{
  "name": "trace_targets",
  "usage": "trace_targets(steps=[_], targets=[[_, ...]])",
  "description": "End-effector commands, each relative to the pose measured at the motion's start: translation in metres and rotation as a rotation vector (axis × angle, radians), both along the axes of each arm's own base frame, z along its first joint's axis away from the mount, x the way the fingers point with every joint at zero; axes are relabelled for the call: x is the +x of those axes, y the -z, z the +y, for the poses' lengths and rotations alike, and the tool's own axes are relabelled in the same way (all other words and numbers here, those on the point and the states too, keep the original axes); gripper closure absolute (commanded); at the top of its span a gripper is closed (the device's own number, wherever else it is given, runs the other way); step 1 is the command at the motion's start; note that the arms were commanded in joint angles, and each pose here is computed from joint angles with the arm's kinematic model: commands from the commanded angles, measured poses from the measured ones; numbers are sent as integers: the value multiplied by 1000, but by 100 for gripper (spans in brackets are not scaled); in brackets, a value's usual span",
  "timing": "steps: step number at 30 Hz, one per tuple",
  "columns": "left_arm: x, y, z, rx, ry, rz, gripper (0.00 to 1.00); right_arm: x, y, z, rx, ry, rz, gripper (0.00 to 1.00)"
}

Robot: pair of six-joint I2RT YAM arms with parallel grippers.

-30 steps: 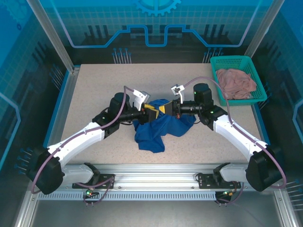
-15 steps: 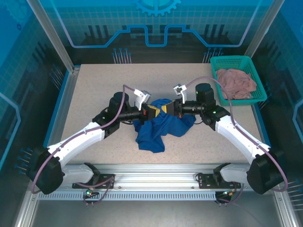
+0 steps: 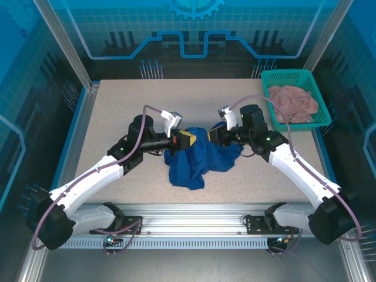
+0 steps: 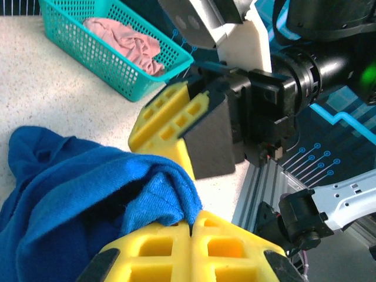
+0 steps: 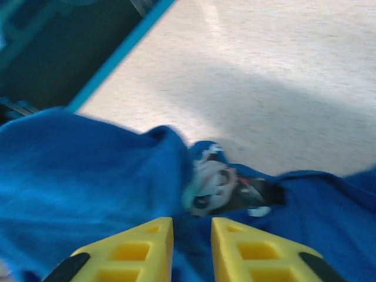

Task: Fold the inside-out t-shirt

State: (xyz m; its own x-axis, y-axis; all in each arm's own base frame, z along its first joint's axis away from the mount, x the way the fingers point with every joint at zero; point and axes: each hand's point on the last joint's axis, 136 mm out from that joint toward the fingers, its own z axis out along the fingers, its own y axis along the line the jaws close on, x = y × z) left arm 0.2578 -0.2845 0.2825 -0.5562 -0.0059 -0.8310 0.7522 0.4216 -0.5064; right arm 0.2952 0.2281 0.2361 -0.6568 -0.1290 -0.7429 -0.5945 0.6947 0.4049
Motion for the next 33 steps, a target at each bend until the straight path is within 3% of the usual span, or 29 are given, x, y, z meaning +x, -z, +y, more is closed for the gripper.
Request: trace_targets(steps=[1,4,8,11,16,18,23,27,31,33], targets=[[-9,-15,2,-25,13,78,100,12,11,-29,-198,141,-13,77],[-5,-9,5,-19,-30,133,100,2,-3,-20,-168,73,-97,68],[0,-6,7,-23,-63,134,100,-38,-35,14,26,-199,-211,54],[0,-6,6,-28,-56,134,100,-60,-40,32,99,-344,-212,50],[-1,-8,4,-36,-41,134,100,-58,-30,47,100,-384,-189,48],[-2,-8,4,-33,-39,131,100,-53,-30,52,111,-384,-184,55],[-1,-9,9,-23,-62,105,100,-45,-22,50,79,-350,-179,98],[2,-10,16,-23,-91,78,98,-47,-26,43,114,-340,-192,100],[9,0,29,-2,-163,67,67,-51,-40,41,195,-343,-224,100],[12,6,35,6,-190,69,61,-50,-45,40,216,-345,-240,100]])
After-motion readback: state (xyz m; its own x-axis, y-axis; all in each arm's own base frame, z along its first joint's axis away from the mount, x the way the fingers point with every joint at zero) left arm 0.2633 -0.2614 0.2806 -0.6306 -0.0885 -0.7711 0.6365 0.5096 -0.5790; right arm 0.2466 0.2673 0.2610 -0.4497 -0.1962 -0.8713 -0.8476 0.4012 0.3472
